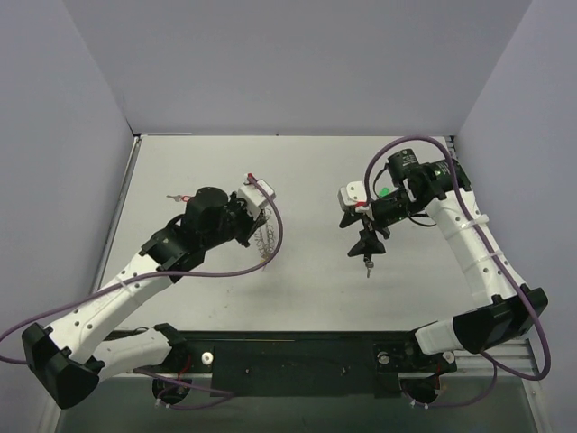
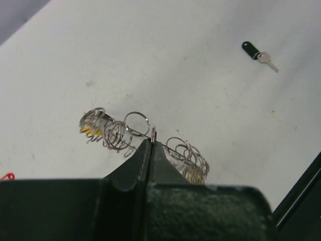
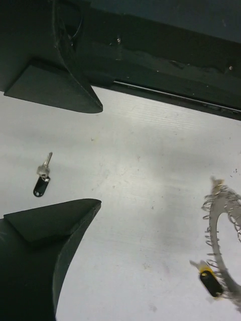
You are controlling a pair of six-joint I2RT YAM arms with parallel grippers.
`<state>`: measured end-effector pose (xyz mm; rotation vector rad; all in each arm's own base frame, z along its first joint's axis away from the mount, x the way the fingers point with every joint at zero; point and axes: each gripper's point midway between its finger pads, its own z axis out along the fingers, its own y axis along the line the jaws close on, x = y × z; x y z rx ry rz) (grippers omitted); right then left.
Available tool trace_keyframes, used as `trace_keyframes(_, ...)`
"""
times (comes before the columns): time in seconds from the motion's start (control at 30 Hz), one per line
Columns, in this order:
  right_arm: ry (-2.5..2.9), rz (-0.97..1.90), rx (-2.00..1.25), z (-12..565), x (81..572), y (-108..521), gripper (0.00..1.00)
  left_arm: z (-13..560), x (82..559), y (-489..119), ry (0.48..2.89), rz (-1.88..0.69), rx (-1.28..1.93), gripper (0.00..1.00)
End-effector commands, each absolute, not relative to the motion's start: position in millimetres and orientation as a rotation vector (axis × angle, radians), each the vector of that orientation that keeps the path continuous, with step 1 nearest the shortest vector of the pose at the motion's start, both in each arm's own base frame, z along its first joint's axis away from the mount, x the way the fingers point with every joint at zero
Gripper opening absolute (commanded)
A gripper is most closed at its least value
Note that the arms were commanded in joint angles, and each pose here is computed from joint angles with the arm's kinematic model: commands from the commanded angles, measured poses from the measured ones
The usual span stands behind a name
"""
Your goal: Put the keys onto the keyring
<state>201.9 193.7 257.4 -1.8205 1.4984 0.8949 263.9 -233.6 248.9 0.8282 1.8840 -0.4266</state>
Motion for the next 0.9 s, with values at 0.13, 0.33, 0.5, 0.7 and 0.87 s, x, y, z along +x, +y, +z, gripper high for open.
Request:
trace_keyframes(0.13,1.509,1.007,-1.841,279.8,164.6,210.9,0.61,314.6,216.5,-273.5,1.377,-0.712,1.003,0.00)
trace_keyframes(0.33,1.583,0.988,-1.746,287.9,167.6,232.8,0.57,325.4,194.6,-290.8,1.277,-0.889,0.945,0.00)
trace_keyframes(0.5,1.551,1.020,-1.748,285.3,156.2,243.3,0.49,329.4,180.1,-303.9,1.221,-1.005,0.888,0.00)
trace_keyframes(0.7,1.565,0.999,-1.757,276.3,165.8,247.6,0.42,319.7,166.3,-321.0,1.226,-1.063,0.854,0.00)
trace_keyframes(0.87,1.582,1.005,-1.770,267.3,168.8,251.4,0.38,322.7,154.4,-328.5,1.186,-1.115,0.806,0.00)
